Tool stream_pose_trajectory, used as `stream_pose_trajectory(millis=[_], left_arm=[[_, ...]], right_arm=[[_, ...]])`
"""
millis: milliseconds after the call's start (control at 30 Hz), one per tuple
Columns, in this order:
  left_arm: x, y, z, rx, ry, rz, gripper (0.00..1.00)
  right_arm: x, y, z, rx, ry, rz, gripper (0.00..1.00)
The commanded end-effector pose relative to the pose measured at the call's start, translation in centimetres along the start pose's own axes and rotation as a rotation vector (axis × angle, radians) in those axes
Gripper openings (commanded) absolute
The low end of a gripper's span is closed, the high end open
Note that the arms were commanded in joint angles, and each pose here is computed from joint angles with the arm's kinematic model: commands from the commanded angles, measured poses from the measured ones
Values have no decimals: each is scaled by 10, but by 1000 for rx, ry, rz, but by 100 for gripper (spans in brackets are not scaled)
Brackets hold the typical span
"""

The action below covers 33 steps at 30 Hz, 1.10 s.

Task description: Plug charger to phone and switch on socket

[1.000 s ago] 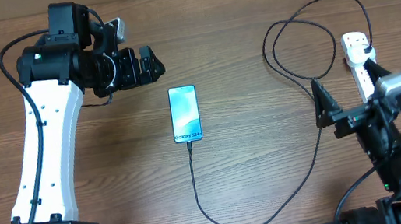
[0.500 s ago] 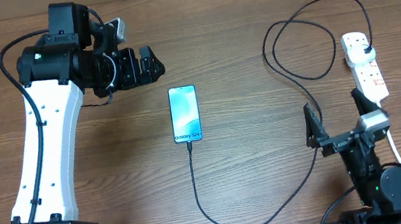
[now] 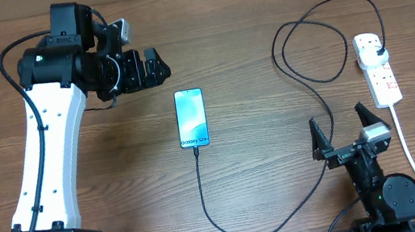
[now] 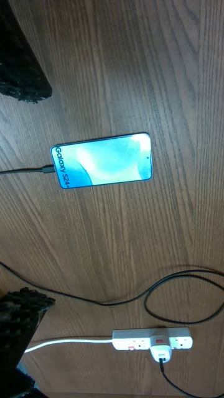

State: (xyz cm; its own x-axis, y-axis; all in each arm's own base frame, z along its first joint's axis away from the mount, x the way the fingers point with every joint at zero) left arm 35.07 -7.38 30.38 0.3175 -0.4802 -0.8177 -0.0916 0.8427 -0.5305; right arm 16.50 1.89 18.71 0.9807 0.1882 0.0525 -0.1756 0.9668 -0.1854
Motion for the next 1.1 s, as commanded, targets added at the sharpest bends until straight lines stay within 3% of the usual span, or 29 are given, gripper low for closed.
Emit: stream_pose_trajectory(millis=[0, 1067], left_arm=[[1, 1, 2, -3, -3, 5, 100], [1, 1, 2, -3, -3, 5, 100]], right_arm=[[-1, 2, -8, 8, 32, 9, 100], [-1, 4, -13, 13, 58, 27, 100]])
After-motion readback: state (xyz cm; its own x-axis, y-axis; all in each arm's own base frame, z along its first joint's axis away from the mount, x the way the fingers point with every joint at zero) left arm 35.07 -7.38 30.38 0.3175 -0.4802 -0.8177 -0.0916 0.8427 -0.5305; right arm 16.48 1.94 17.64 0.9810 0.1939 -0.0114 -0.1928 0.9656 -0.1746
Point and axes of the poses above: each gripper's point midway between its finger pads, its own x axis out along the fingers, its own y axis along the line the jaws close on, z = x × y, the point moved 8 cm from there along -x, back along the fingers, and after that the axes turned 11 degrees about -x, right-handed, at the moved point
